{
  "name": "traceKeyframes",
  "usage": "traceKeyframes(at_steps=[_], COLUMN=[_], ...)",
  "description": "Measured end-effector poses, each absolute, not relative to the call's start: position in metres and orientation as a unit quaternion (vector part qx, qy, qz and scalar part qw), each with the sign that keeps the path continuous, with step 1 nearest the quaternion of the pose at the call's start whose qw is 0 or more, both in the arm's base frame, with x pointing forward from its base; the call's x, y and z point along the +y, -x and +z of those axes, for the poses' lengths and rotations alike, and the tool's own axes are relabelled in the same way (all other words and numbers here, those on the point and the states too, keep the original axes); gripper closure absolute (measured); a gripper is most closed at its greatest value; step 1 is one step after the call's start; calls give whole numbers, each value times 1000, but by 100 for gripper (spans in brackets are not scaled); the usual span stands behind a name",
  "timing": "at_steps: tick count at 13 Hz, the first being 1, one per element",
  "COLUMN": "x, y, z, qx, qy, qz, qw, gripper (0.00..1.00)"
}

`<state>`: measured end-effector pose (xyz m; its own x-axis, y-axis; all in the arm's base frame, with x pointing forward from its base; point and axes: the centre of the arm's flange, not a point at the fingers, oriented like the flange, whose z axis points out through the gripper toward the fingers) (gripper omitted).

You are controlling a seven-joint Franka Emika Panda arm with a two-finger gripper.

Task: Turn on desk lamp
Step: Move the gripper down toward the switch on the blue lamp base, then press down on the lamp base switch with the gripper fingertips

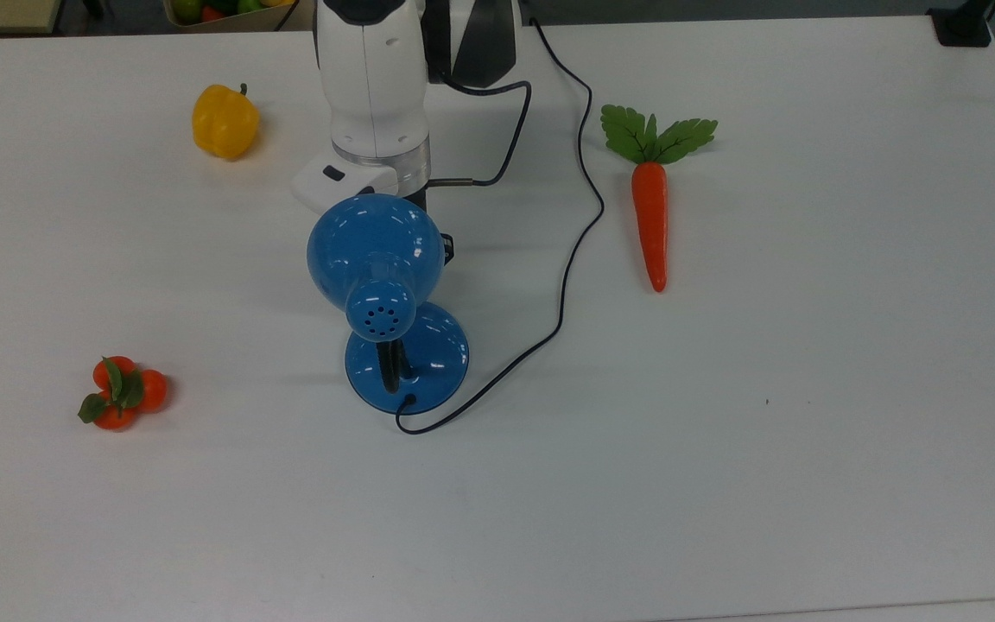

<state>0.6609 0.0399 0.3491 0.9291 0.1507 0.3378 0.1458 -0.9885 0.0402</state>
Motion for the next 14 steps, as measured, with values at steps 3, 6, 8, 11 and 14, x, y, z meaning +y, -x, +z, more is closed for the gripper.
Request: traceKeyframes(at_steps=[3, 6, 8, 11, 14], x=[41, 42, 42, 42, 42], y=[-665, -668, -669, -670, -670], z=[346, 344, 342, 341, 337], qx=[76, 76, 76, 76, 76], qy=[-982, -982, -982, -982, -982], qz=[173, 173, 172, 172, 170], qw=[7, 6, 6, 6, 6], gripper=[99, 99, 99, 99, 99])
